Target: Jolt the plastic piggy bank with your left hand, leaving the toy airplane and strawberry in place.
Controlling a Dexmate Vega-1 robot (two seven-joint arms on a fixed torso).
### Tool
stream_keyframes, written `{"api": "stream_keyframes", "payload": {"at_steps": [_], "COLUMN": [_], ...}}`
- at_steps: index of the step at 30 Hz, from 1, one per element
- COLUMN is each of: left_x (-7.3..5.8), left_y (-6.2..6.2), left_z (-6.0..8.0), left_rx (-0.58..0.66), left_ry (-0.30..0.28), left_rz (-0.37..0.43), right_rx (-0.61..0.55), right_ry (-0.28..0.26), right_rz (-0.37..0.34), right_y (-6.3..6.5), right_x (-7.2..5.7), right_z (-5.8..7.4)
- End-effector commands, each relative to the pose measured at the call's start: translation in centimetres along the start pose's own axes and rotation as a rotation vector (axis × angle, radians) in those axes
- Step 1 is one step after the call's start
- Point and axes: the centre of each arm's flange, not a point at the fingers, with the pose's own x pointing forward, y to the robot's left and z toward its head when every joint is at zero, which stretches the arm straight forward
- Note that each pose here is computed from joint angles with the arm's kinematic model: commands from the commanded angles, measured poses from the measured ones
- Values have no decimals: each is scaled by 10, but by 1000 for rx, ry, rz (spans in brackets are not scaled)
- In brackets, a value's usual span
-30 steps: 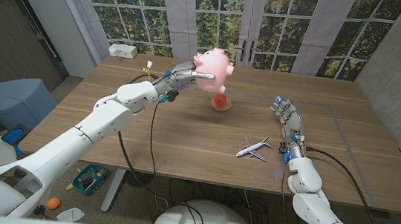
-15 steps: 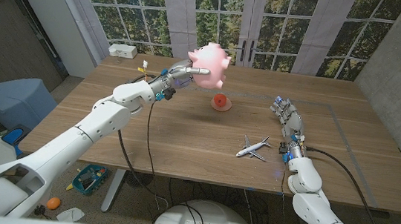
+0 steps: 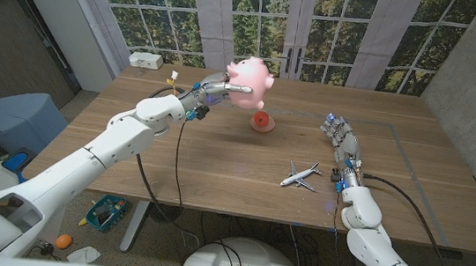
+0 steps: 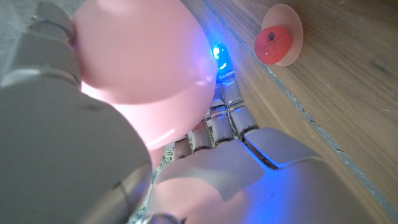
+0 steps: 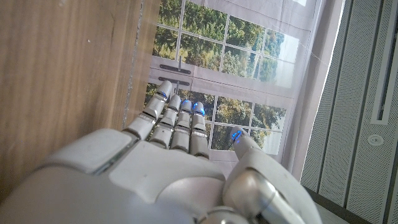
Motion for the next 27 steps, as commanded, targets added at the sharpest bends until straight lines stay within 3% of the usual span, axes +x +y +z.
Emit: {"api": "stream_keyframes", "payload": {"at_steps": [1,4,11,19,27], "left_x": [-8,-7,-6,-6,-7], "left_y": [-13,-20,-32,-42,-48], "left_z": [19,24,24,24,22], "left_rx": [394,529,718,846,913], "left_ry": [153,199,256,294,296], "left_rz": [263,332,484,649,801], "right_rx": [5,4,5,3,6], "right_ry": [8,9,10,10,12], "right_rz": [3,5,6,7,5], "right_y": [1,2,2,1,0], "right_x": [2,3,4,5,6], "right_z": [-2,-3,-2,-2,-4]}}
